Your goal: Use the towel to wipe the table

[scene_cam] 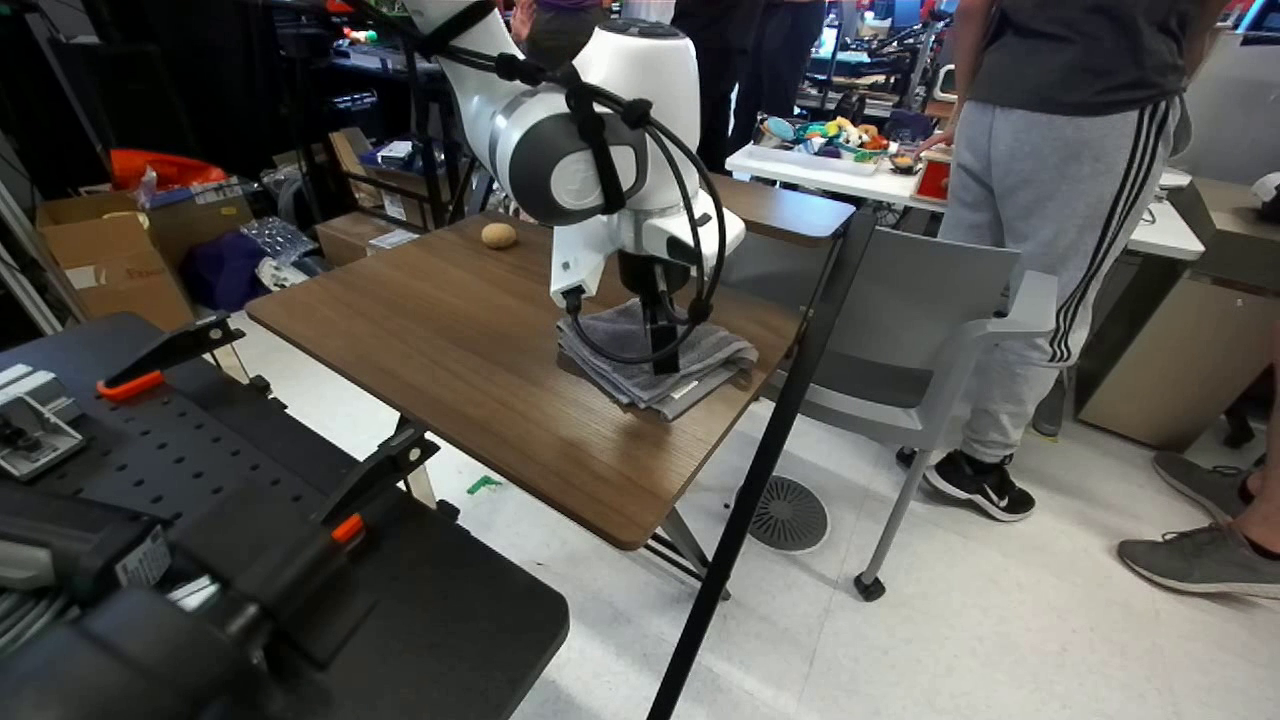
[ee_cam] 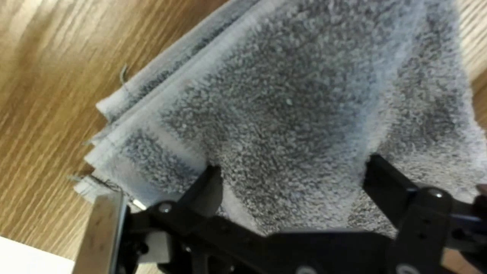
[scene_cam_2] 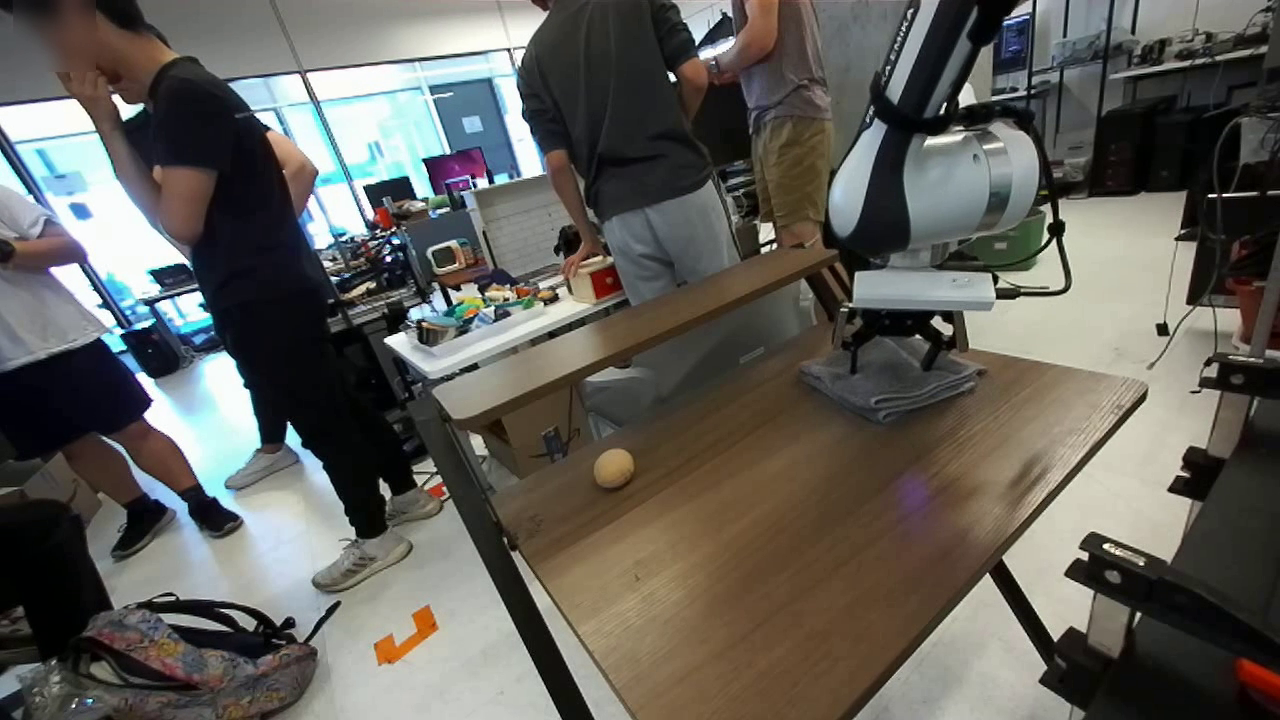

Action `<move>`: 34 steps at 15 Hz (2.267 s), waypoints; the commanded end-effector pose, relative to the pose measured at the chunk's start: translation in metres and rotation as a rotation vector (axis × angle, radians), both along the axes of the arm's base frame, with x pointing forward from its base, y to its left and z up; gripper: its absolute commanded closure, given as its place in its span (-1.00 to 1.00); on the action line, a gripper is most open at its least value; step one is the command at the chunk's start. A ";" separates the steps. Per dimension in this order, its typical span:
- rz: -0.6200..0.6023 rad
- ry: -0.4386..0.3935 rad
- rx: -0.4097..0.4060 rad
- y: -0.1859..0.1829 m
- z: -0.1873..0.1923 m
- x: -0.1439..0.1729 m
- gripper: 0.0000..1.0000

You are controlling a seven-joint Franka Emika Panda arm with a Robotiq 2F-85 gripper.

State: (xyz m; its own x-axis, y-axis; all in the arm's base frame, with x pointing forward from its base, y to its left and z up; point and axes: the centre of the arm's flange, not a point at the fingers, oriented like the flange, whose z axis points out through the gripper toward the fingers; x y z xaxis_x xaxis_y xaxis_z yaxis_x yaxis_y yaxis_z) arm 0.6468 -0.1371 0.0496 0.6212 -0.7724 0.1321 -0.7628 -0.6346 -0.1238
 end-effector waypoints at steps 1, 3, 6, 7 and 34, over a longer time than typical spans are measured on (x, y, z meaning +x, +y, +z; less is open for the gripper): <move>-0.004 -0.001 0.002 0.001 0.001 0.001 -1.00; -0.005 -0.002 0.004 0.005 0.001 0.002 -1.00; -0.009 -0.020 0.005 0.004 0.001 0.004 -1.00; -0.037 -0.050 0.006 0.000 0.000 0.012 -1.00; -0.088 0.299 0.068 0.039 -0.035 0.010 -1.00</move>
State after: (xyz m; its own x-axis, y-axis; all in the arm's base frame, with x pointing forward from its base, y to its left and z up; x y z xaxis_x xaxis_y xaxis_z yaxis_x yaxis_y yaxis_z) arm 0.7041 -0.1195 0.0276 0.4661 -0.8798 -0.0935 -0.8811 -0.4711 0.0408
